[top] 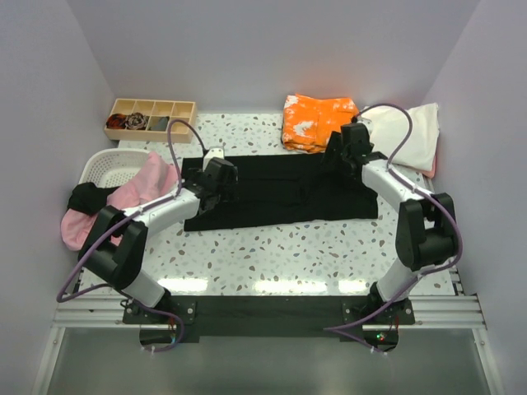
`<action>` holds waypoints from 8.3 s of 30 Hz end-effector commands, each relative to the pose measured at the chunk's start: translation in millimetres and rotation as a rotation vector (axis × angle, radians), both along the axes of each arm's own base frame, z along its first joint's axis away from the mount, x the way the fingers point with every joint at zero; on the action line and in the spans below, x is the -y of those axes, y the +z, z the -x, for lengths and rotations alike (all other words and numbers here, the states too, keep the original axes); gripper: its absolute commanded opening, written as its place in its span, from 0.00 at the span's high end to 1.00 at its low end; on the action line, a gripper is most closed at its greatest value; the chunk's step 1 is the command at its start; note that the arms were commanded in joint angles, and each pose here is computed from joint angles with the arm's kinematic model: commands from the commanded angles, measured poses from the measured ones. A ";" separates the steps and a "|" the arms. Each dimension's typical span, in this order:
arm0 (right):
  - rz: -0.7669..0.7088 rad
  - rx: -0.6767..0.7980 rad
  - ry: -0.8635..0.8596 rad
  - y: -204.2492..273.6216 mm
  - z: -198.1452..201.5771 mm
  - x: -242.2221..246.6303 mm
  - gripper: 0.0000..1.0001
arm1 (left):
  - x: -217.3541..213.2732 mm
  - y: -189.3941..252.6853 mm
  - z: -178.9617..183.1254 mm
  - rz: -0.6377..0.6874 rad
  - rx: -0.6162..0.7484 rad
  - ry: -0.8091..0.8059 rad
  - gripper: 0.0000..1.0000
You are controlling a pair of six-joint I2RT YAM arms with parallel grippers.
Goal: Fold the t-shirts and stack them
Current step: Fold the other side of the tshirt into a rectangle, then rotate the tshirt 100 degrees
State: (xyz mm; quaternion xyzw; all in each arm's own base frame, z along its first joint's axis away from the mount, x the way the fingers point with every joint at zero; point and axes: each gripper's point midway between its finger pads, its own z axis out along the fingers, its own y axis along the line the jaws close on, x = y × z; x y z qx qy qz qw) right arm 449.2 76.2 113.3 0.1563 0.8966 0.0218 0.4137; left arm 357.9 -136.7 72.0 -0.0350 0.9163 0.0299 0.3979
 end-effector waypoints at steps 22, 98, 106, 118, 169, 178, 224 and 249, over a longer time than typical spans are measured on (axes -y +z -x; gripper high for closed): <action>-0.099 -0.152 0.102 -30.8 34.7 -20.4 0.21 | 13.7 18.4 -22.7 0.024 0.044 -0.023 0.00; 0.093 -0.476 0.205 -109.9 26.8 -37.2 0.21 | 109.7 -80.7 181.8 0.176 -0.542 -0.405 0.03; 0.100 -0.471 0.394 -103.7 19.2 -99.8 0.21 | 108.7 -64.5 273.6 0.272 -0.671 -0.569 0.03; 0.052 -0.488 0.822 -101.6 41.3 -220.1 0.20 | 174.3 -13.6 330.4 0.370 -0.664 -0.968 0.03; 0.141 -0.325 0.243 -43.3 50.4 -30.6 0.16 | 133.0 -52.6 -139.4 0.311 0.043 -0.462 0.00; 0.058 -0.370 0.303 -56.5 55.9 -49.4 0.18 | 72.1 -39.2 -177.6 0.287 0.082 -0.332 0.00; 0.023 -0.412 0.341 -71.4 49.5 -62.2 0.18 | 130.8 2.9 -191.2 0.457 -0.008 -0.716 0.03; 0.027 -0.431 0.351 -72.7 44.7 -63.8 0.18 | 63.0 -62.2 -257.7 0.315 -0.050 -0.401 0.00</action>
